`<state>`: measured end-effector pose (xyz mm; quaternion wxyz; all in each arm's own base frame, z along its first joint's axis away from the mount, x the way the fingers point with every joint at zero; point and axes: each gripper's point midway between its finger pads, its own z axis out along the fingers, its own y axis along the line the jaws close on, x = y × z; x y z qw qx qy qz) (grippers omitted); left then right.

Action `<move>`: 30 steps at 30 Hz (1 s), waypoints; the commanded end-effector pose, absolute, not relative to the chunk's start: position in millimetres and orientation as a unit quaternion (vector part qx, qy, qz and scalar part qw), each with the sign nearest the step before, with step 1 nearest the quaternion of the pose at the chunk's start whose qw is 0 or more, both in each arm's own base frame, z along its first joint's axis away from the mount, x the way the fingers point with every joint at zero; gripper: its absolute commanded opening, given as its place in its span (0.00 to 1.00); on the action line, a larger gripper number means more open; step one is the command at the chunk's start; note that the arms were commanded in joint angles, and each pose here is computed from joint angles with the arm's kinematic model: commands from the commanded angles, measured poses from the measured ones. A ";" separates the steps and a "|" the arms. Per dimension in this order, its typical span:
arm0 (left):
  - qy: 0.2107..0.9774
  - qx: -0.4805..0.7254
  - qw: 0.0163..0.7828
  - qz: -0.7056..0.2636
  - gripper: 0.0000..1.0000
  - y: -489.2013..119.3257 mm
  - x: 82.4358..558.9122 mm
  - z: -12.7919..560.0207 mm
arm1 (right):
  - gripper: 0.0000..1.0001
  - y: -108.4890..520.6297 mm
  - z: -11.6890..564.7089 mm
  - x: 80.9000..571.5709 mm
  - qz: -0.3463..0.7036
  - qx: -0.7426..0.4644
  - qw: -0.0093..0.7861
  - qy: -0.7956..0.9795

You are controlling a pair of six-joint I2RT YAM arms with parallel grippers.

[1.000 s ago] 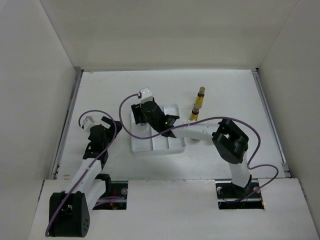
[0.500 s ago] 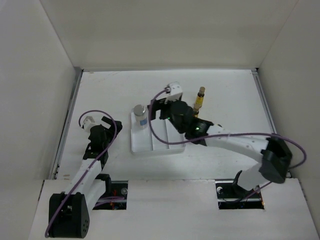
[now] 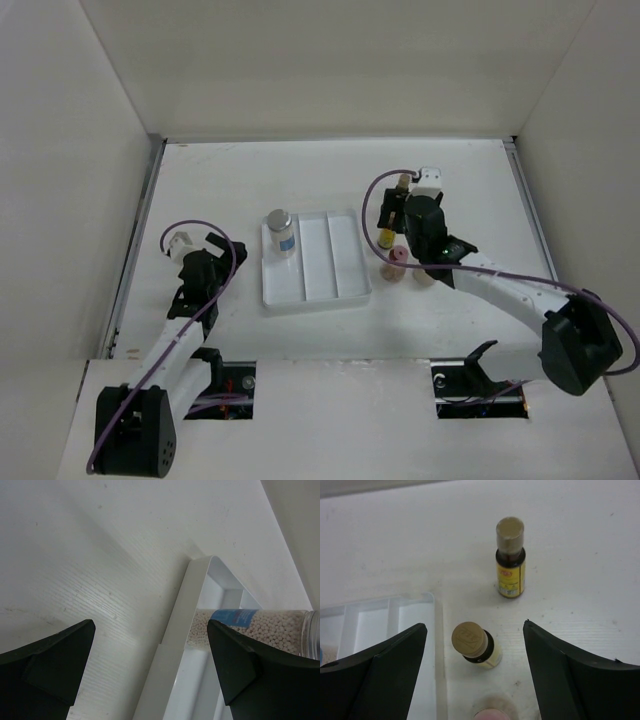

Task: Organize the condiment bottles

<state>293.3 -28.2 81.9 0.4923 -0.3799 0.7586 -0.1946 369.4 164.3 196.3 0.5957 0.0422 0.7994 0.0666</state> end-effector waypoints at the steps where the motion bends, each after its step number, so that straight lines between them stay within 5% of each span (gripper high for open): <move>1: 0.739 -0.377 0.520 -0.205 1.00 -27.4 302.7 106.3 | 0.83 186.5 197.8 377.3 0.103 0.019 0.587 0.802; 15: 0.740 -0.375 0.520 -0.204 1.00 -26.9 303.2 107.9 | 0.32 174.7 191.9 402.4 0.031 0.040 0.600 0.798; 23: 0.735 -0.373 0.528 -0.205 1.00 -25.4 303.4 113.8 | 0.30 198.7 291.8 377.9 0.098 0.039 0.679 0.726; 30: 0.739 -0.371 0.524 -0.205 1.00 -27.3 302.2 110.0 | 0.31 296.2 287.4 375.1 0.188 -0.033 0.657 0.729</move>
